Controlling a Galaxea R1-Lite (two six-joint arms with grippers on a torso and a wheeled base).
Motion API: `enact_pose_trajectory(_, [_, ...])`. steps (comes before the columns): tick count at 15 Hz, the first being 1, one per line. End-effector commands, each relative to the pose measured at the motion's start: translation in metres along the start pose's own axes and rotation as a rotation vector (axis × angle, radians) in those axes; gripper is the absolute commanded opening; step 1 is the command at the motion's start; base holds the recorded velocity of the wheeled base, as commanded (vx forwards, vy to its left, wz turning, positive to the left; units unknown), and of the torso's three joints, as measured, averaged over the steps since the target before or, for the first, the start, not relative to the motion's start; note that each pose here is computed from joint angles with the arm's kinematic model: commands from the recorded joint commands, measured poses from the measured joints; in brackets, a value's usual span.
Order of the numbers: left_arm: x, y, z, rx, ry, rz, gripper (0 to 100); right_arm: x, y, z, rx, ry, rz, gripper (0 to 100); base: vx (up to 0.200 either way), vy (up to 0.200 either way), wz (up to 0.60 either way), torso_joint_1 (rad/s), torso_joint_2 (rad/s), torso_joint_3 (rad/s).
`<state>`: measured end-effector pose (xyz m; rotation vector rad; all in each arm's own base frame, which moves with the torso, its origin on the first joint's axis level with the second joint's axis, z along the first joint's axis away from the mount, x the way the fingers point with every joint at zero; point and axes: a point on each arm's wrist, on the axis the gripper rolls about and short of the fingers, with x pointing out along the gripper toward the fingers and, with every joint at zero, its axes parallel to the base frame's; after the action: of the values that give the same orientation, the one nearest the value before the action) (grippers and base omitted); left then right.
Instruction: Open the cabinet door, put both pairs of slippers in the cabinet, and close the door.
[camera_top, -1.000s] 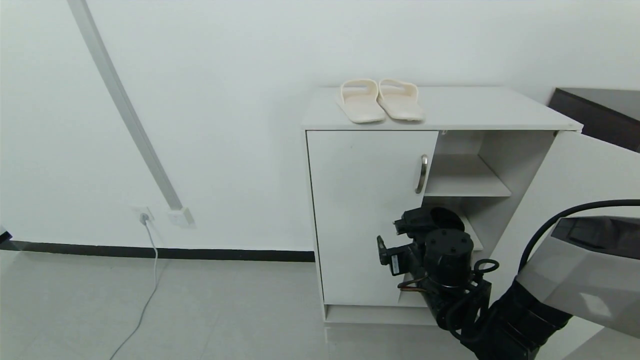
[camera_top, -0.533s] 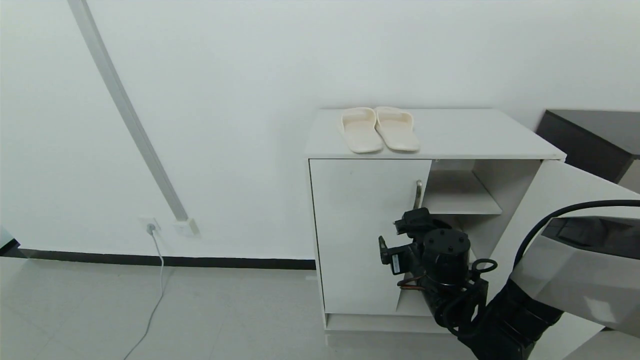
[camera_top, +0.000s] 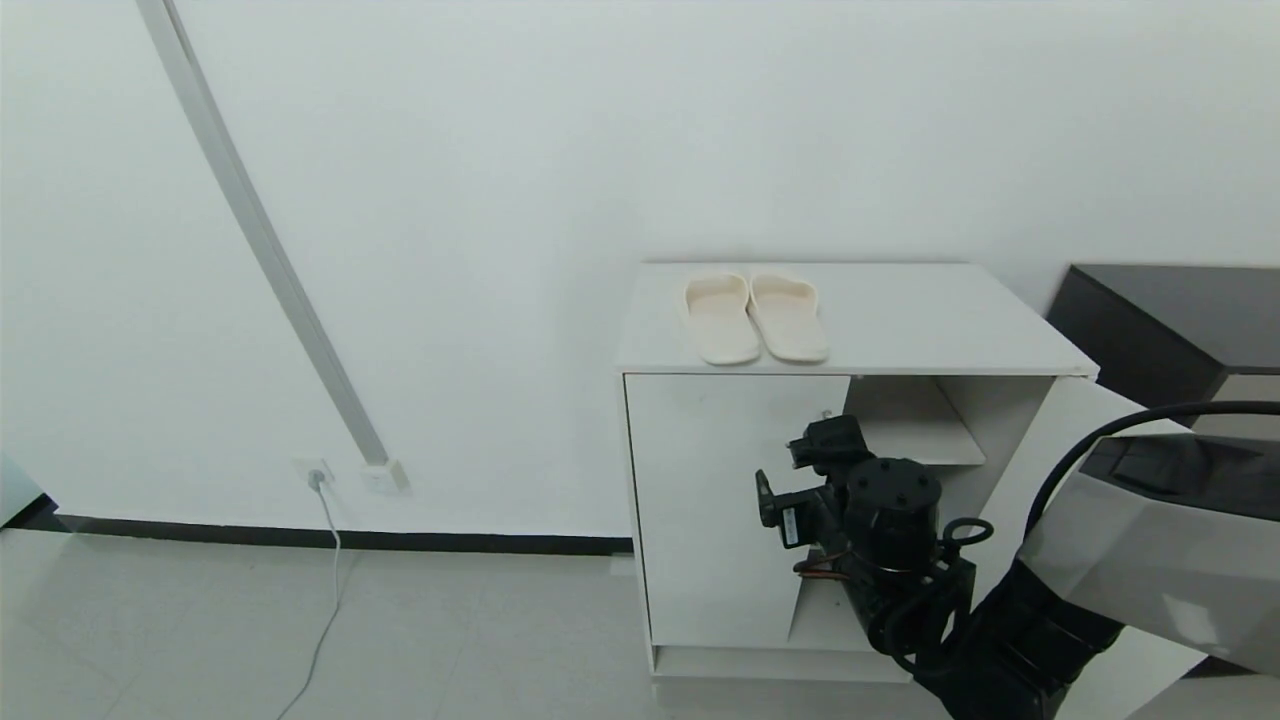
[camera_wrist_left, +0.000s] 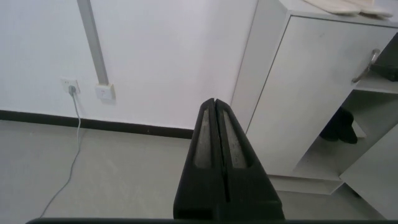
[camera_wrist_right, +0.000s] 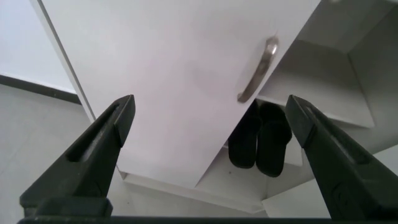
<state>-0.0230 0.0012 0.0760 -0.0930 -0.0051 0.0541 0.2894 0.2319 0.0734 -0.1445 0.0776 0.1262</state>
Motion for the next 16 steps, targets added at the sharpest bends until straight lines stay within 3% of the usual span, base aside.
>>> enact_pose_trajectory(1, [0.000, 0.000, 0.000, -0.001, -0.001, 0.001, 0, 0.000, 0.000, -0.001, -0.002, 0.002, 0.001, 100, 0.000, 0.000, 0.00, 0.256, -0.60, -0.330])
enact_pose_trajectory(11, [0.000, 0.000, 0.000, 0.007, 0.002, -0.010, 0, -0.001, 0.000, -0.002, -0.002, -0.002, 0.015, 100, 0.000, 0.000, 0.00, 0.189, -0.41, -0.225])
enact_pose_trajectory(16, [0.000, 0.000, 0.000, 0.006, 0.002, -0.010, 0, -0.006, 0.000, 0.032, 0.015, 0.018, 0.035, 100, 0.000, 0.000, 0.00, 0.000, 0.00, 0.000])
